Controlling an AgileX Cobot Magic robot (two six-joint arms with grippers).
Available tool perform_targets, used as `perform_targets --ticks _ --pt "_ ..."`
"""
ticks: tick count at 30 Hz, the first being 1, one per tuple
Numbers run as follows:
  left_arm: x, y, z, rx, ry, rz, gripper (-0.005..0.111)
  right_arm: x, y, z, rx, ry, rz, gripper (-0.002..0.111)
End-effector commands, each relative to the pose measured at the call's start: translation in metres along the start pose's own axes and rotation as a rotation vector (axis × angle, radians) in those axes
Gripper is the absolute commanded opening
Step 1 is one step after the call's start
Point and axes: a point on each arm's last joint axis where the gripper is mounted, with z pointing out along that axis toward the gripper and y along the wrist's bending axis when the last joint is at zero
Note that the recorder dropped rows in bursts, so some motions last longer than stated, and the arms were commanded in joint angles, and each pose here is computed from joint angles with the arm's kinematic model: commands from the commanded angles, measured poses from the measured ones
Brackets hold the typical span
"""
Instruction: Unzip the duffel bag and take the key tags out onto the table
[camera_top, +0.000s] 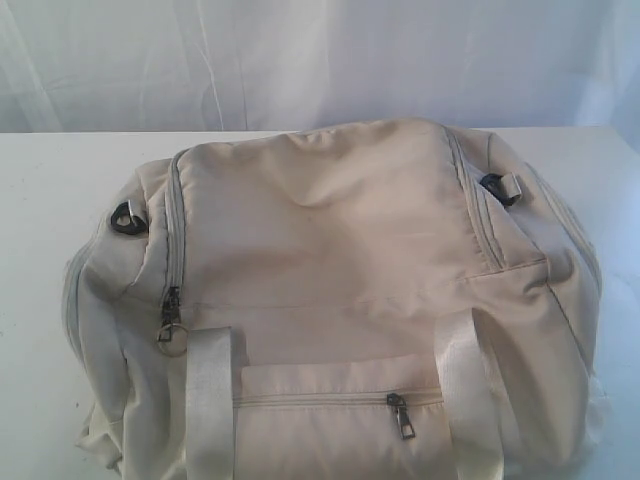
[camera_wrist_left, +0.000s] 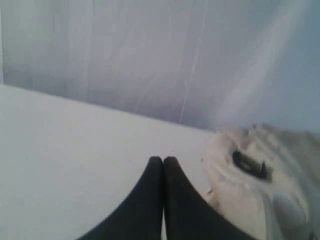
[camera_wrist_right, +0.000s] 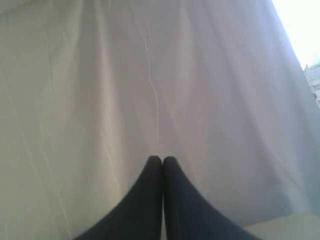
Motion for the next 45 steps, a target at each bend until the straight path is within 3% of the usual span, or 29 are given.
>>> perform_targets --ticks 1,4,8,14,16,18,25,34,45 --pt "-0.012 -0.001 -0.001 0.035 -0.139 -0.388 0.0 0.009 -0.004 -0.001 0.054 0.104 0.196 0.0" --pt "-0.019 -0.008 0.001 -0.043 0.165 -0.316 0.0 0.013 -0.004 0.002 0.13 0.289 0.229 0.0" --pt "-0.044 -0.026 0.015 0.038 0.372 -0.172 0.0 0.008 -0.001 0.016 0.197 0.452 0.22 0.0" --pt "-0.051 -0.083 0.042 0.472 0.901 0.205 0.0 0.004 0.011 0.042 0.165 0.773 0.098 0.0" --pt "-0.049 -0.098 0.053 0.566 1.018 0.25 0.0 0.006 0.019 0.051 0.107 0.906 0.062 0.0" --pt "-0.041 -0.107 0.065 0.592 1.093 0.244 0.0 0.009 0.028 0.06 0.025 1.03 0.014 0.0" --pt "-0.011 -0.123 0.093 0.594 1.211 0.084 0.004 0.014 0.043 0.085 -0.133 1.183 -0.066 0.0" --pt "0.013 -0.132 0.121 0.565 1.184 -0.041 0.06 0.02 0.041 0.091 -0.137 1.201 -0.09 0.0" --pt "0.057 -0.126 0.139 0.458 1.325 -0.053 0.061 0.02 0.042 0.093 -0.134 1.18 -0.085 0.0"
